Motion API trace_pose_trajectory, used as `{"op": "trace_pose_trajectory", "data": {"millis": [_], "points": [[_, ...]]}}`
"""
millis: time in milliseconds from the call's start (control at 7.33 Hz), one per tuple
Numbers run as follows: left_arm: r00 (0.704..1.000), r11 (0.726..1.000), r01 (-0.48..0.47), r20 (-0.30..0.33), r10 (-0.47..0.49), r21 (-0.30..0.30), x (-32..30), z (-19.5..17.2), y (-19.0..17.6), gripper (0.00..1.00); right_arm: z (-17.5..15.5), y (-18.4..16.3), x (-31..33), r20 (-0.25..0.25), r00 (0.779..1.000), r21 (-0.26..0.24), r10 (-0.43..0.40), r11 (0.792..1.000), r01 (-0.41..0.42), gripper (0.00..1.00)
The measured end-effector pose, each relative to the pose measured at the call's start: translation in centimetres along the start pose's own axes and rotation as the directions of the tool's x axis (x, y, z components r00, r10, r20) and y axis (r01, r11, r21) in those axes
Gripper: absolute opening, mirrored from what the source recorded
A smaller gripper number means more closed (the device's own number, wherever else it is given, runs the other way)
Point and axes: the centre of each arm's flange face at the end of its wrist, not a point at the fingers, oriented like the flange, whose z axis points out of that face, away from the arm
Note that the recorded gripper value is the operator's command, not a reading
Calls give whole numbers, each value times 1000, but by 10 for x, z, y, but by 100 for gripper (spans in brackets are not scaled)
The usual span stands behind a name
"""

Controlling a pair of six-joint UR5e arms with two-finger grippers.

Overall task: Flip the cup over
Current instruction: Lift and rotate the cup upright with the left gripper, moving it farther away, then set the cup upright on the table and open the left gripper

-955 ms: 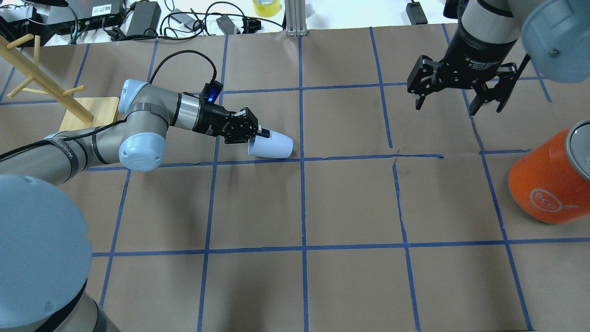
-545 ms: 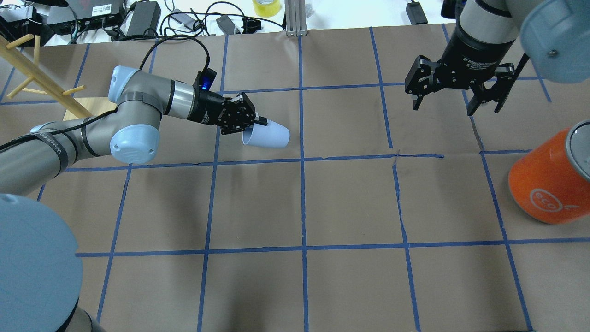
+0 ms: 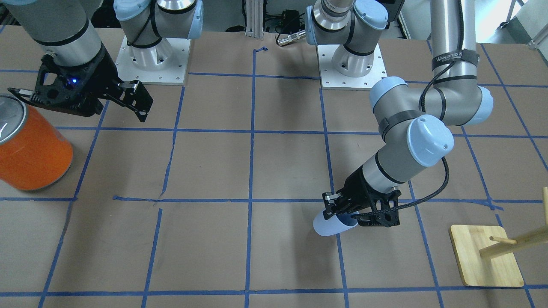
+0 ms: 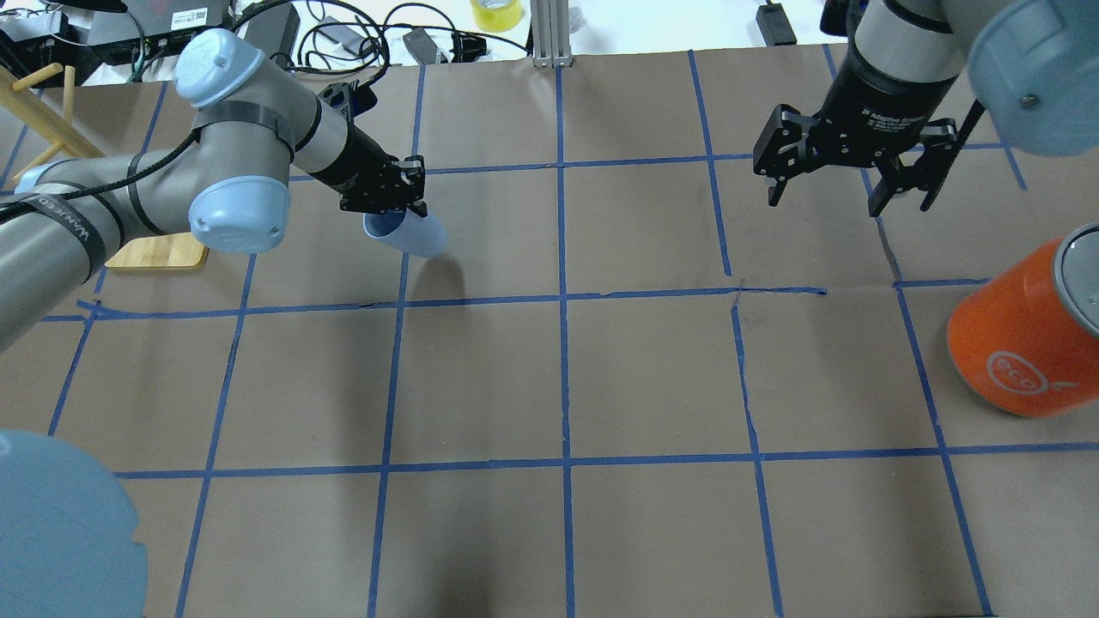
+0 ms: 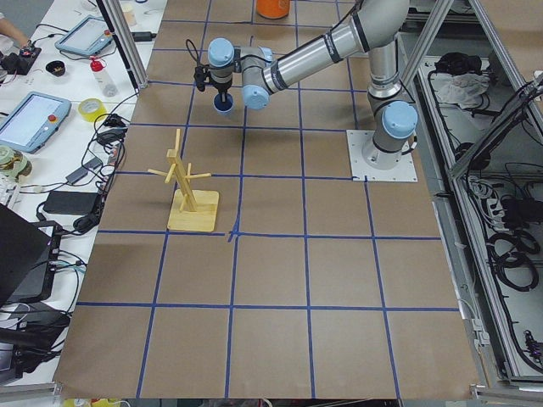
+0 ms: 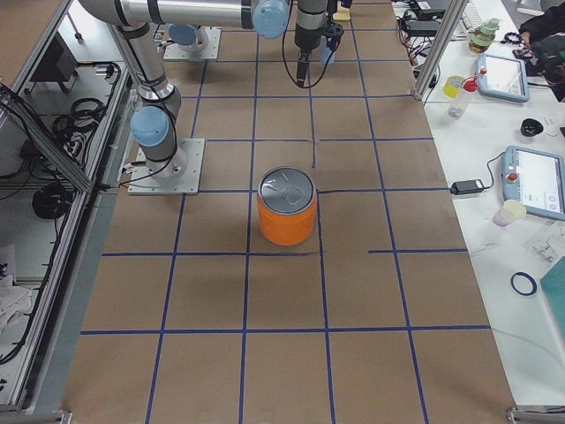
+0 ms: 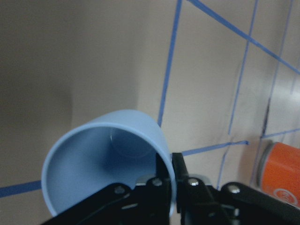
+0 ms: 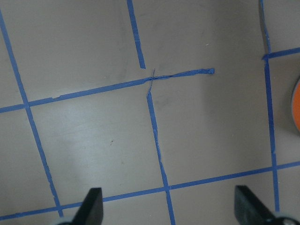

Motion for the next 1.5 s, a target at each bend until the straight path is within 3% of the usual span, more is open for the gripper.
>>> {"op": "trace_pose_trajectory", "data": {"millis": [273, 545, 818, 1364, 1500], "points": [[974, 989, -148, 173, 143, 16, -2, -8, -17, 0, 1, 0, 0, -4, 1000, -2, -1, 1000, 1, 100], [912, 956, -292, 301, 280, -3, -9, -14, -48, 0, 1, 0, 1, -7, 1000, -2, -1, 1000, 1, 100], [871, 925, -375, 321, 372, -53, -20, 1, -65, 0, 1, 0, 1, -8, 1000, -1, -1, 1000, 1, 100], [834, 888, -444, 306, 459, -122, -58, 13, -71, 1, 1, 0, 1, -8, 1000, -1, -1, 1000, 1, 100], [833, 885, -445, 301, 464, -134, -61, 16, -70, 46, 2, 0, 1, -8, 1000, -1, -2, 1000, 2, 100]]}}
